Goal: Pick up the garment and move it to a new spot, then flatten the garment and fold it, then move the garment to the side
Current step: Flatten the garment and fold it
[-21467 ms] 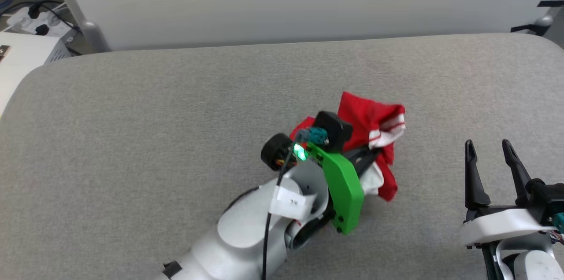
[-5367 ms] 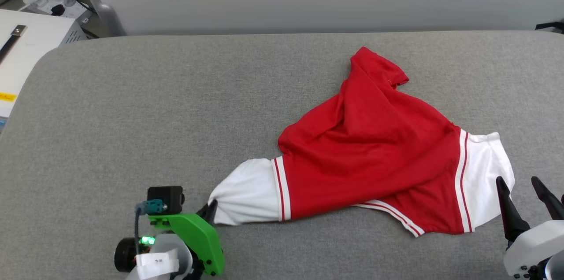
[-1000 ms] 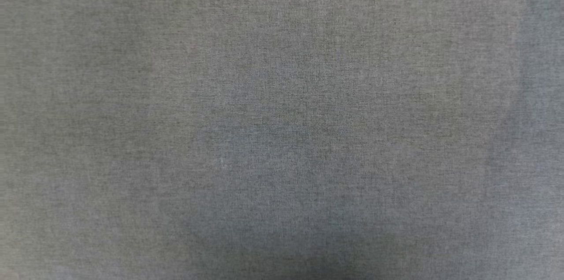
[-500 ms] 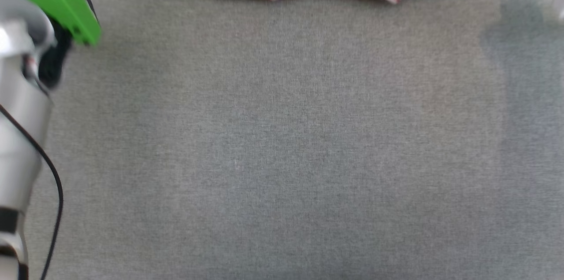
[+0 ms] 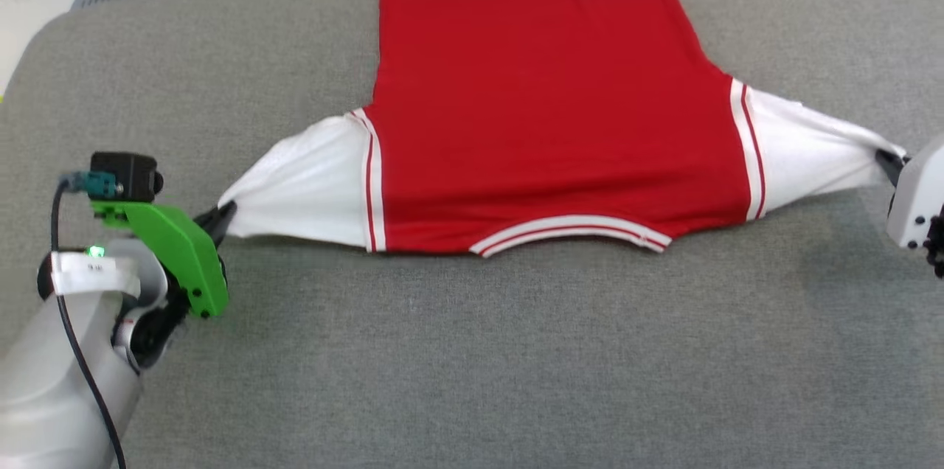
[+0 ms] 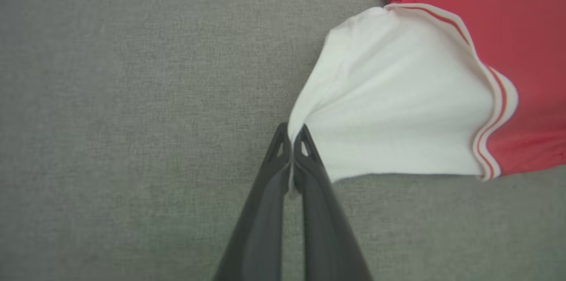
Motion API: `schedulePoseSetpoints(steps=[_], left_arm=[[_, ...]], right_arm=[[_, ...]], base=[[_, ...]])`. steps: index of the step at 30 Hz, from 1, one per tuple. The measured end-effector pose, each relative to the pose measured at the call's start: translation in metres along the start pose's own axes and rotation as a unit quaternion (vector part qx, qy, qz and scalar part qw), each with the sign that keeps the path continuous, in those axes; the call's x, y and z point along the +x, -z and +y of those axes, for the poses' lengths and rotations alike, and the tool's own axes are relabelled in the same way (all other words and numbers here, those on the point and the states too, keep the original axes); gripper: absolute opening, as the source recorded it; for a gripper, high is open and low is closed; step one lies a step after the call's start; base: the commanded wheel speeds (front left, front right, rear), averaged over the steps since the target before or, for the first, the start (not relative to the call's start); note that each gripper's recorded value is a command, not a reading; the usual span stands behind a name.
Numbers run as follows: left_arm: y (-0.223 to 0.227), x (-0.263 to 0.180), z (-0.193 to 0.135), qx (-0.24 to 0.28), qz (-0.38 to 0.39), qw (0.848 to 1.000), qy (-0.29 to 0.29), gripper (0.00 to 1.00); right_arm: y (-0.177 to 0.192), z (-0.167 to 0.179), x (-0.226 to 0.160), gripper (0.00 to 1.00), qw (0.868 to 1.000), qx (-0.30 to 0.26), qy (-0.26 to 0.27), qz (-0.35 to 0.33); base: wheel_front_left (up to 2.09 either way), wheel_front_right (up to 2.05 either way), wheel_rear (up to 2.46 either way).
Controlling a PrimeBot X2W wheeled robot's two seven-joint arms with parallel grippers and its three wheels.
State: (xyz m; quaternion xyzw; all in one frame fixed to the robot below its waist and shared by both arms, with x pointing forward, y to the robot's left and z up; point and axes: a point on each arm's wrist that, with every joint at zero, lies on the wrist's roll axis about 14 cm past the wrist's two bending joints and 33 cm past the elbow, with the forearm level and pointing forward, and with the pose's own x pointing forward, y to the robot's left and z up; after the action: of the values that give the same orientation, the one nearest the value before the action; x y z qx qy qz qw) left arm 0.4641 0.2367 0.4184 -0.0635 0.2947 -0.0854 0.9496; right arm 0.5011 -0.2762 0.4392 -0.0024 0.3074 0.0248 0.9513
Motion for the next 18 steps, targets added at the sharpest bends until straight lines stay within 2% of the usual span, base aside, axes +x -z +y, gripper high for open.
schedulePoseSetpoints(steps=[18], left_arm=[[0.075, -0.090, -0.034, -0.046, 0.063, 0.997, 0.021, 0.00]], right_arm=[[0.088, -0.014, -0.095, 0.00, 0.993, 0.059, -0.013, 0.105]], base=[[0.00, 0.00, 0.00]])
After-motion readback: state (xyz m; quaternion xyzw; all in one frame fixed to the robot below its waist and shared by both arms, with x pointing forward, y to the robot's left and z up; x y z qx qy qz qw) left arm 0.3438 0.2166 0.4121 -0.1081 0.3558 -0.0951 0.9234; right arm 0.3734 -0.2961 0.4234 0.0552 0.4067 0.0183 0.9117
